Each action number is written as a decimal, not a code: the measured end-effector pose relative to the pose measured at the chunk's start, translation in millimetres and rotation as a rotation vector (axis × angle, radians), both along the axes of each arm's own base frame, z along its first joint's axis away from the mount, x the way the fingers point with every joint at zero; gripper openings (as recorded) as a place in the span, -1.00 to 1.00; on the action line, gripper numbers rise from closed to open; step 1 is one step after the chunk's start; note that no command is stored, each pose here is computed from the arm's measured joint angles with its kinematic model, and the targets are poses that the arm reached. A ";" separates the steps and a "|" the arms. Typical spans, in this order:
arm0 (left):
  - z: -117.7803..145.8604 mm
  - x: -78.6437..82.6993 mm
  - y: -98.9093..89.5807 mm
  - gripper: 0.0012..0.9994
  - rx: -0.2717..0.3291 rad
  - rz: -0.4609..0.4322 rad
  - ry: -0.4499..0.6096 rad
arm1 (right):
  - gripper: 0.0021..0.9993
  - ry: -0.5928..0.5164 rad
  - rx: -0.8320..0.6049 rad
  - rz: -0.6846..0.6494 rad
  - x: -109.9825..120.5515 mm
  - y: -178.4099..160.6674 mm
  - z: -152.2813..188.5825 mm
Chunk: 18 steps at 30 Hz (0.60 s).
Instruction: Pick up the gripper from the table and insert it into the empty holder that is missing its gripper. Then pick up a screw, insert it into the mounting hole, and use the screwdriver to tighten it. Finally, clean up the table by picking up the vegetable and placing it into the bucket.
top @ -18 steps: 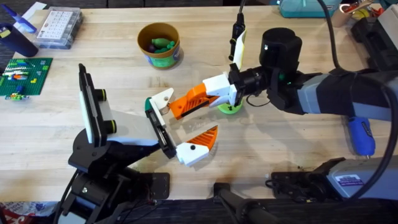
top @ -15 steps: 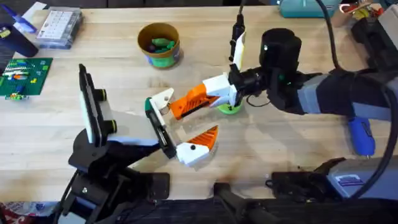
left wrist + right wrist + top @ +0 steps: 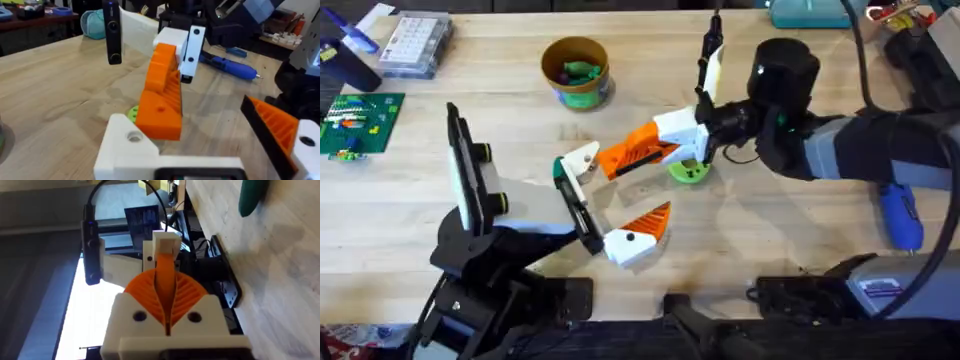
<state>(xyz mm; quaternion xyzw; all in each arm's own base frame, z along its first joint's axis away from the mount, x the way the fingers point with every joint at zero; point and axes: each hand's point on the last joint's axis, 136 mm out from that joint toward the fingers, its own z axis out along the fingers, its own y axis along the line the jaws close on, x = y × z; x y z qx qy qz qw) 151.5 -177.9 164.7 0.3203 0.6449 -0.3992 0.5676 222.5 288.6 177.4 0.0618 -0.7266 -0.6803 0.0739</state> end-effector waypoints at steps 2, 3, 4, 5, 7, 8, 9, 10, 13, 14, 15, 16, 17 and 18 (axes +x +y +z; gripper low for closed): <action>-0.1 0.0 0.0 0.98 0.000 0.000 0.001 | -0.97 -0.002 0.012 -0.002 4.7 -9.0 2.8; -0.1 -0.1 0.0 0.98 0.000 0.000 0.001 | -0.97 0.000 0.017 -0.006 7.7 -14.7 3.8; -0.1 -0.1 0.0 0.98 0.000 -0.001 0.001 | -0.97 0.003 0.020 -0.012 11.1 -20.5 4.4; -0.1 -0.1 0.0 0.98 0.000 -0.001 0.001 | -0.97 0.005 0.024 -0.019 14.4 -26.1 5.1; -0.1 -0.1 -0.1 0.98 0.000 -0.001 0.001 | -0.97 0.007 0.028 -0.033 20.0 -35.2 6.0; -0.1 -0.1 -0.1 0.98 0.000 -0.001 0.001 | -0.97 0.009 0.029 -0.036 21.2 -37.4 6.2; -0.1 -0.1 -0.1 0.98 0.000 -0.001 0.001 | -0.97 0.010 0.030 -0.035 21.2 -38.2 6.4; -0.1 -0.1 -0.1 0.98 0.000 -0.001 0.001 | -0.97 0.014 0.029 -0.034 20.9 -38.4 6.2; -0.1 -0.1 -0.1 0.98 0.000 -0.001 0.001 | -0.97 0.047 0.020 -0.028 18.9 -38.1 3.5; -0.1 -0.1 -0.1 0.98 0.000 -0.001 0.001 | -0.97 0.051 0.021 -0.022 17.6 -37.9 3.3; -0.1 -0.2 -0.1 0.98 0.000 -0.001 0.001 | -0.97 0.051 0.022 -0.015 16.2 -37.5 3.5; -0.1 -0.2 -0.1 0.98 0.000 -0.001 0.001 | -0.97 0.049 0.023 -0.006 14.4 -36.9 3.6; -0.1 -0.3 -0.2 0.98 0.000 -0.002 0.001 | -0.97 0.046 0.025 0.005 12.2 -35.9 3.8; -0.1 -0.3 -0.2 0.98 0.000 -0.002 0.001 | -0.97 0.041 0.027 0.017 9.6 -34.4 3.9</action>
